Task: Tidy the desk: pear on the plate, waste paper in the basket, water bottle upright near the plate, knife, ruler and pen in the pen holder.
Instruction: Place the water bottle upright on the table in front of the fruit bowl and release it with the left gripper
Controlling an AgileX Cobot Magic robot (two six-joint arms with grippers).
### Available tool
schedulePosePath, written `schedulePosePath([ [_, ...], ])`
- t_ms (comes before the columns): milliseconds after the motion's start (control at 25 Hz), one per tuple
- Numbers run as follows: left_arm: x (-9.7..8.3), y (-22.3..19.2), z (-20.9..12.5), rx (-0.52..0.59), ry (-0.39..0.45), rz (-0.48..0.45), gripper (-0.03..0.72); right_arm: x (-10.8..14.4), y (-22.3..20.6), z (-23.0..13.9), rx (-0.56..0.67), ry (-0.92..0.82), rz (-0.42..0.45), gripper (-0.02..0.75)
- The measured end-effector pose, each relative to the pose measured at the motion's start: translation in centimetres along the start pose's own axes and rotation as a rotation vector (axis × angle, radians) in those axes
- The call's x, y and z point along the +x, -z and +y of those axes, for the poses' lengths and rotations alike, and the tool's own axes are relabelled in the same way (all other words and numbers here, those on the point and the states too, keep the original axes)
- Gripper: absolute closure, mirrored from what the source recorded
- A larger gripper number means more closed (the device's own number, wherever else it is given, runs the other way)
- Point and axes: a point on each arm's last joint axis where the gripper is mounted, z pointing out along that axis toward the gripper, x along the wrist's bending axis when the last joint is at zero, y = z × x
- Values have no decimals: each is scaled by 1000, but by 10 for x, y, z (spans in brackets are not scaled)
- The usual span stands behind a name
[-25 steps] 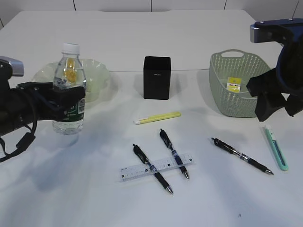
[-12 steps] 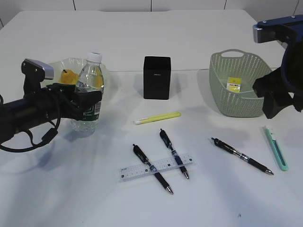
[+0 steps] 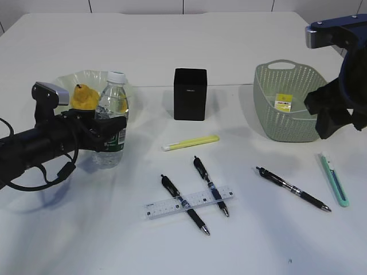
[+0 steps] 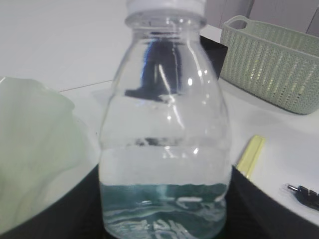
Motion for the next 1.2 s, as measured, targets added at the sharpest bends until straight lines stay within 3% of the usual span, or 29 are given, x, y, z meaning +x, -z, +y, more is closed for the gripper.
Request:
schedulePosePath([
  [400,3,-4,-15,-63,8,-20,280,0,0,0,-1,3,-5,288],
  [600,3,-4,-17,-69,6,-21,211,-2,0,0,-4,9,-19,287],
  [840,5,-5,-28,3,12,-4,194,-2,0,0,-4,10,-20,288],
  [1200,5,-4,-30,24,9,-2,189,-2,0,0,-3,12,-25,287],
])
